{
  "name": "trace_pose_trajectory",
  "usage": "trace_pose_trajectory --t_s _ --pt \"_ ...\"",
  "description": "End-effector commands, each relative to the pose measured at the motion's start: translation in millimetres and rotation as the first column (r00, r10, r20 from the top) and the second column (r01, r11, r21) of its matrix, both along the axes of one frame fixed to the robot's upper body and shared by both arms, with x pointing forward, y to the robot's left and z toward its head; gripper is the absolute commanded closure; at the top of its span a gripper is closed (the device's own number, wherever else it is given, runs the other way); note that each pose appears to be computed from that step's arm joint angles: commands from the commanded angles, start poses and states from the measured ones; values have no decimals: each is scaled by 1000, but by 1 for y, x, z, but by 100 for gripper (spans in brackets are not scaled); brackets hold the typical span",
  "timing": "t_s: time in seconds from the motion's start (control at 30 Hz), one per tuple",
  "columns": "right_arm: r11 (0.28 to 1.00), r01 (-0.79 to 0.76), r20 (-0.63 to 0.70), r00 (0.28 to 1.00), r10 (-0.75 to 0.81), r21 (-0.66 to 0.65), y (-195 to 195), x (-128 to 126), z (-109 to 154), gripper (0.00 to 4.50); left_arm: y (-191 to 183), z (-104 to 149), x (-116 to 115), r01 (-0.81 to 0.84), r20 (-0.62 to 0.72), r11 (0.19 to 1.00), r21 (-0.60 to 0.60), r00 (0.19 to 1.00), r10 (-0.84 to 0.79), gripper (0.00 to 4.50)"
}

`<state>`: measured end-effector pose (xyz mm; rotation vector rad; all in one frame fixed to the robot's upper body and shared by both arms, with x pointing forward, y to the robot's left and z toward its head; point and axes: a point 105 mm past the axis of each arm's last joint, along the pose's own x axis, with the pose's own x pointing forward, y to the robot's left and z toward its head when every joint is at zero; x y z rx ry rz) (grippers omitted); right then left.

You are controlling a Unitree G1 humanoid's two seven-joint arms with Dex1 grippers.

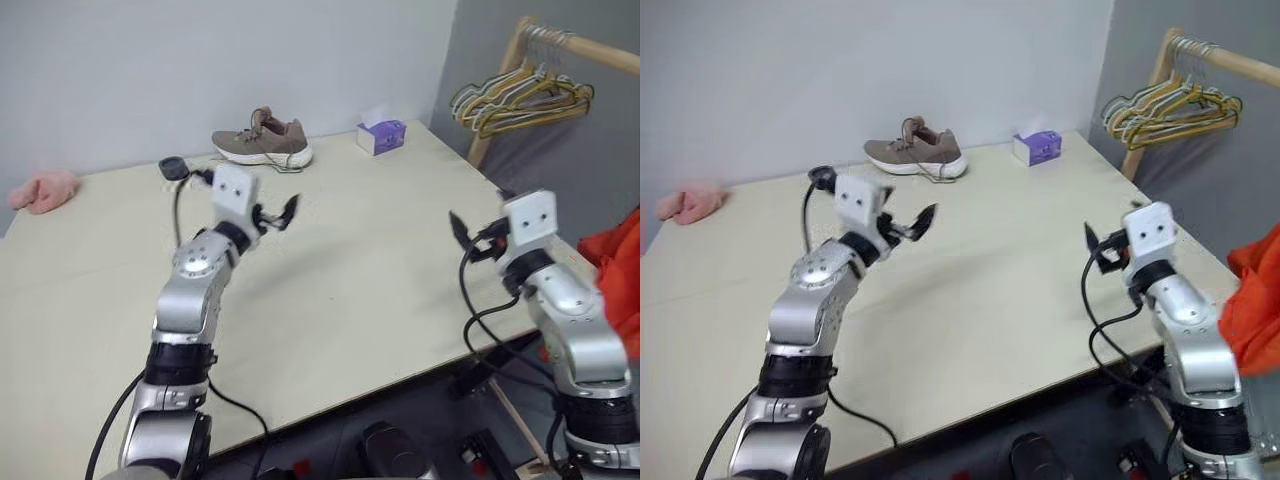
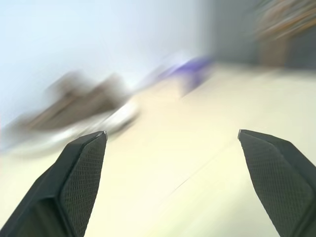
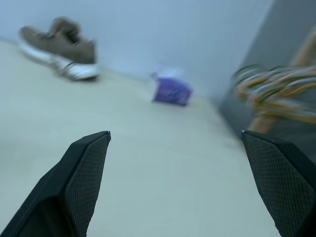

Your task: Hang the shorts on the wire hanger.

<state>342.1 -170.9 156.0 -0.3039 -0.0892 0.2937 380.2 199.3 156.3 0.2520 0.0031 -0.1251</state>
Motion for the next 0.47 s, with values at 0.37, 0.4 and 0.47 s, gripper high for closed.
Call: trace_pose_trajectory --t_s 0.37,0.4,0.47 --pt "977 -171 43 985 167 126 63 30 -26 2 59 -27 -38 -257 -44 961 -102 966 254 0" --pt "976 -183 49 983 178 120 65 31 -24 2 58 -27 -38 -252 -42 962 -107 968 249 0" --pt "972 -199 51 980 194 122 68 33 -23 2 50 -24 -38 -209 -24 973 -99 978 208 0"
